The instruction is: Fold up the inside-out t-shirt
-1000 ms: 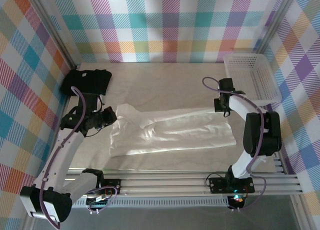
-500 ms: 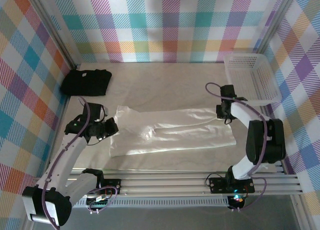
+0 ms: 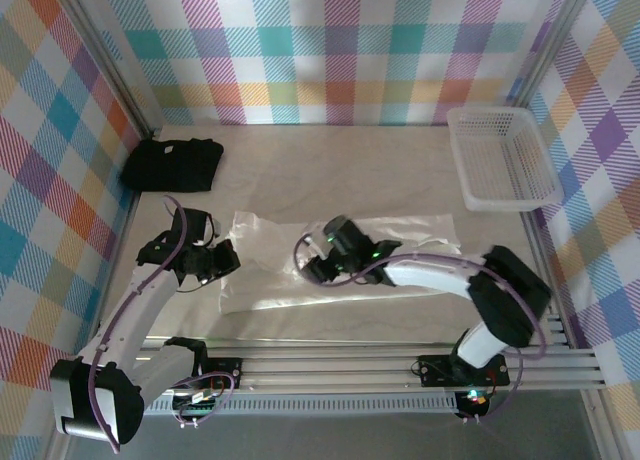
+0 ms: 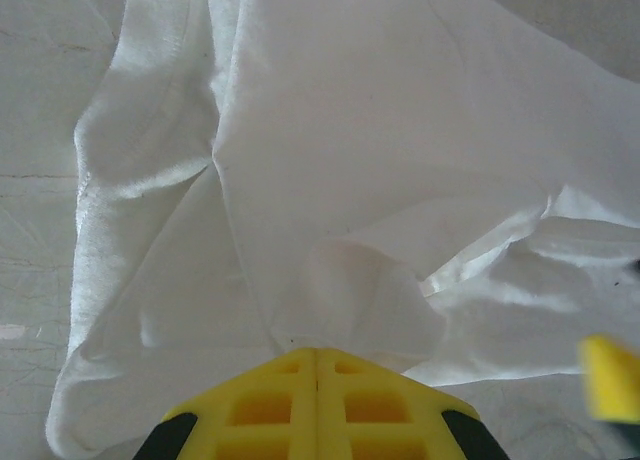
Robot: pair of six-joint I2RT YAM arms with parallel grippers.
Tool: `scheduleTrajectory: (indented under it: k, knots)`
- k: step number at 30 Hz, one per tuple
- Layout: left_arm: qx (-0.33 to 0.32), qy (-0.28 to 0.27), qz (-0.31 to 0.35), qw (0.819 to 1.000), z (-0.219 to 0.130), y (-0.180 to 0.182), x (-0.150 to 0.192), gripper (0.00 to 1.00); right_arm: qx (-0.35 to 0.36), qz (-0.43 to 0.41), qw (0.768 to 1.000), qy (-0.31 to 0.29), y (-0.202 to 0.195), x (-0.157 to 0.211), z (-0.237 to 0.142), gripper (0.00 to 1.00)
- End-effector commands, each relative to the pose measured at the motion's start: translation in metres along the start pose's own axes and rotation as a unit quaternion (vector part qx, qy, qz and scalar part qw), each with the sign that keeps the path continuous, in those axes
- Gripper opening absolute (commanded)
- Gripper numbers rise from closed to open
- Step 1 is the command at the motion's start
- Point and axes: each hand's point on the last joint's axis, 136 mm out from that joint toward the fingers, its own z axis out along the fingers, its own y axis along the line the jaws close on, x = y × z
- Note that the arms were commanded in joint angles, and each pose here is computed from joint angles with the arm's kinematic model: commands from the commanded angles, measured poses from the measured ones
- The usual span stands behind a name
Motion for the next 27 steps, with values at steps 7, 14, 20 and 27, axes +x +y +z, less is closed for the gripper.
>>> scheduleTrajectory:
  k: [7,14,20,27]
  knots:
    - [0.019,-0.01,0.007,1.0,-0.006,-0.01,-0.007,0.0,-0.003,-0.065,0.998,-0.017,0.016,-0.025,0.059,0.54]
    - [0.017,-0.01,0.009,1.0,-0.007,-0.009,-0.007,0.0,-0.002,-0.075,0.997,0.014,0.014,-0.009,0.078,0.5]
    - [0.015,-0.012,0.009,1.0,-0.007,-0.008,-0.007,0.0,-0.006,-0.077,0.997,0.025,0.016,0.001,0.085,0.36]
    - [0.013,-0.011,0.008,1.0,-0.007,-0.007,-0.006,0.0,-0.003,-0.074,0.997,-0.004,0.016,-0.016,0.068,0.15]
